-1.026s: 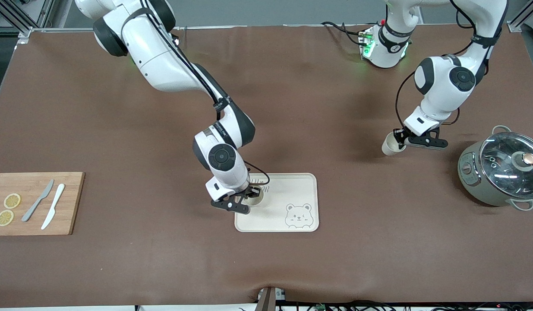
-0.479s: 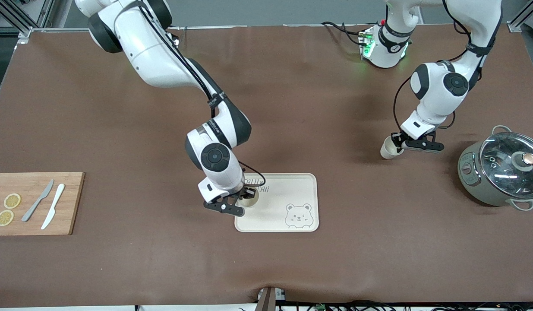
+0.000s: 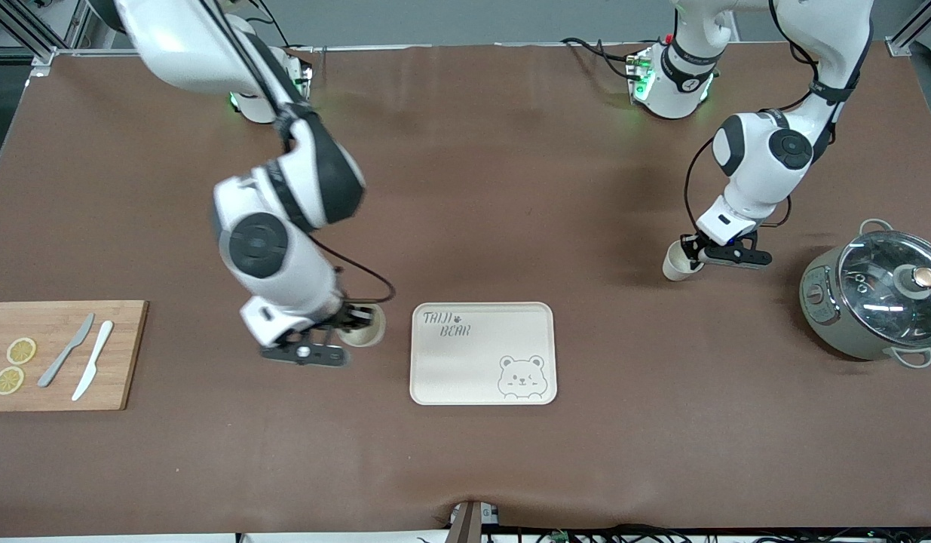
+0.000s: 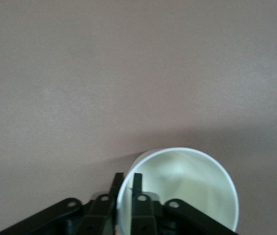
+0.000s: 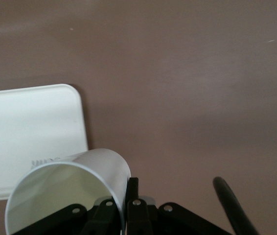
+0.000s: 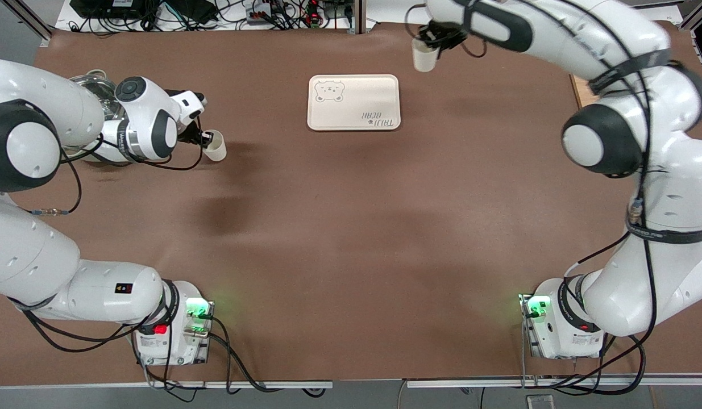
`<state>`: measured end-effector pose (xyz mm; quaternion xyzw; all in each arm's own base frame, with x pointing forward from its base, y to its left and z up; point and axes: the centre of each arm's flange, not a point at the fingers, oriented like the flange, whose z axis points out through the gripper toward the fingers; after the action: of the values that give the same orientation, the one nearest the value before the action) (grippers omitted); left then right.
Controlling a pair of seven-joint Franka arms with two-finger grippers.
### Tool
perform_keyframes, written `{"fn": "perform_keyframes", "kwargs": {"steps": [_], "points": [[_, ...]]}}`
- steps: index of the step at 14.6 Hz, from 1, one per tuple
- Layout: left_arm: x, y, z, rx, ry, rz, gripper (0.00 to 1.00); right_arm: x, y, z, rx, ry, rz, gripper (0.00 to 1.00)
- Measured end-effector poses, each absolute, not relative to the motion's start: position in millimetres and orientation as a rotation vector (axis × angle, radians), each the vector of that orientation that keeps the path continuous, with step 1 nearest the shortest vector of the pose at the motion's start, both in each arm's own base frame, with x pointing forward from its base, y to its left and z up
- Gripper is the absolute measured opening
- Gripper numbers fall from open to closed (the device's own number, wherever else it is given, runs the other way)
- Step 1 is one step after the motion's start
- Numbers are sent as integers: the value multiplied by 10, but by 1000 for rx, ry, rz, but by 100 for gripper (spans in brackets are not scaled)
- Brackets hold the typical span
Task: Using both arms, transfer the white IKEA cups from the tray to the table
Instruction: 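Carry the second cup toward the cutting board and lower it with the right gripper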
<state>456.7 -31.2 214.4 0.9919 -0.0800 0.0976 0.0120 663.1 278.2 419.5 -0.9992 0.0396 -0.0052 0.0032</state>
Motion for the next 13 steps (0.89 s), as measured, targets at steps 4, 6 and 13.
{"fn": "perform_keyframes", "kwargs": {"steps": [4, 6, 13], "points": [[4559, -323, 2102, 3092, -271, 295, 57, 6490, 1759, 4465, -3145, 9, 23, 4], [4560, -323, 2102, 3092, -272, 297, 75, 6428, 1320, 4516, -3144, -75, 39, 4], [4560, -279, 2100, 3094, -284, 299, 100, 6379, -170, 4110, -3057, -303, 17, 4]]}}
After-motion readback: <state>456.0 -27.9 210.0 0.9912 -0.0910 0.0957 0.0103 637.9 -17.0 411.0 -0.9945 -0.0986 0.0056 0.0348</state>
